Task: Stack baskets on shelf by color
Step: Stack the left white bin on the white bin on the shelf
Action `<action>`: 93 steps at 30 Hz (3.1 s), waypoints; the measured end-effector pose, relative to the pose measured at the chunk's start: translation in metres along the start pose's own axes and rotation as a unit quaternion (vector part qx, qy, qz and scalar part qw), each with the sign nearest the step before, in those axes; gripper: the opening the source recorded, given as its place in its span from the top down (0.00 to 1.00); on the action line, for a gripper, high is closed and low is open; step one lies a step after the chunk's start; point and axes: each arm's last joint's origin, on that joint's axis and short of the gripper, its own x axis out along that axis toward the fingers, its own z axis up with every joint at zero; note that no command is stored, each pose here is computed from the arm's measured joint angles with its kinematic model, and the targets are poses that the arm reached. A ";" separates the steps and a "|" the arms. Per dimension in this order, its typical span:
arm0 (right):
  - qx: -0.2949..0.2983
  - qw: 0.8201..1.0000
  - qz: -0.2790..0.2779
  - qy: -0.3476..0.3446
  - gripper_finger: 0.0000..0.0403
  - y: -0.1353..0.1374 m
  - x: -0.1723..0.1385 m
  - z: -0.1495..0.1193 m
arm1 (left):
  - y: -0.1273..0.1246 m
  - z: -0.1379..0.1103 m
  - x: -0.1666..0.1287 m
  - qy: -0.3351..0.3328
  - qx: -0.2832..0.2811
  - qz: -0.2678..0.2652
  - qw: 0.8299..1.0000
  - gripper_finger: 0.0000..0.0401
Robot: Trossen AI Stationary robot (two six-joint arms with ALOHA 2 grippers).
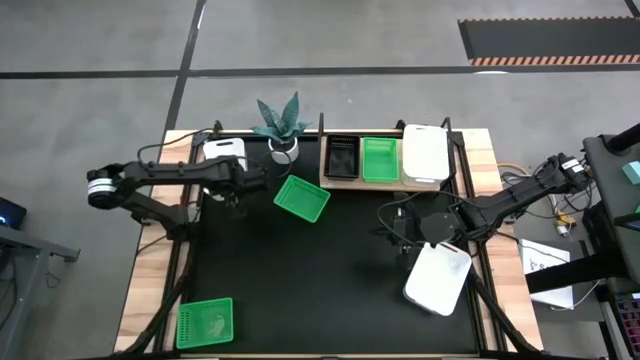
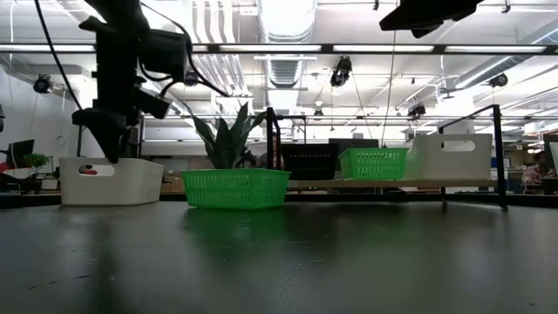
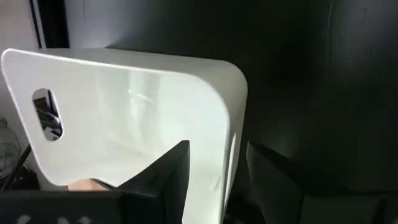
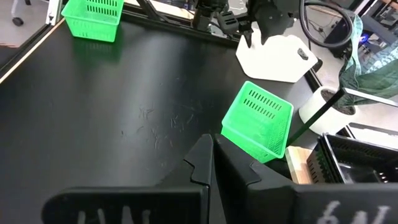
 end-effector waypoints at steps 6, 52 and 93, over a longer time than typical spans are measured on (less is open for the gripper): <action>-0.003 1.000 0.001 0.007 0.98 0.000 0.000 -0.001 | 0.001 0.006 0.007 0.002 0.001 -0.007 1.000 0.66; 0.013 1.000 0.010 0.023 0.98 0.004 -0.001 -0.005 | -0.124 0.053 -0.082 -0.110 -0.055 -0.218 0.968 1.00; -0.017 0.998 0.062 0.010 0.98 0.029 0.048 -0.004 | -0.166 0.050 -0.155 -0.478 0.096 -0.202 0.849 0.70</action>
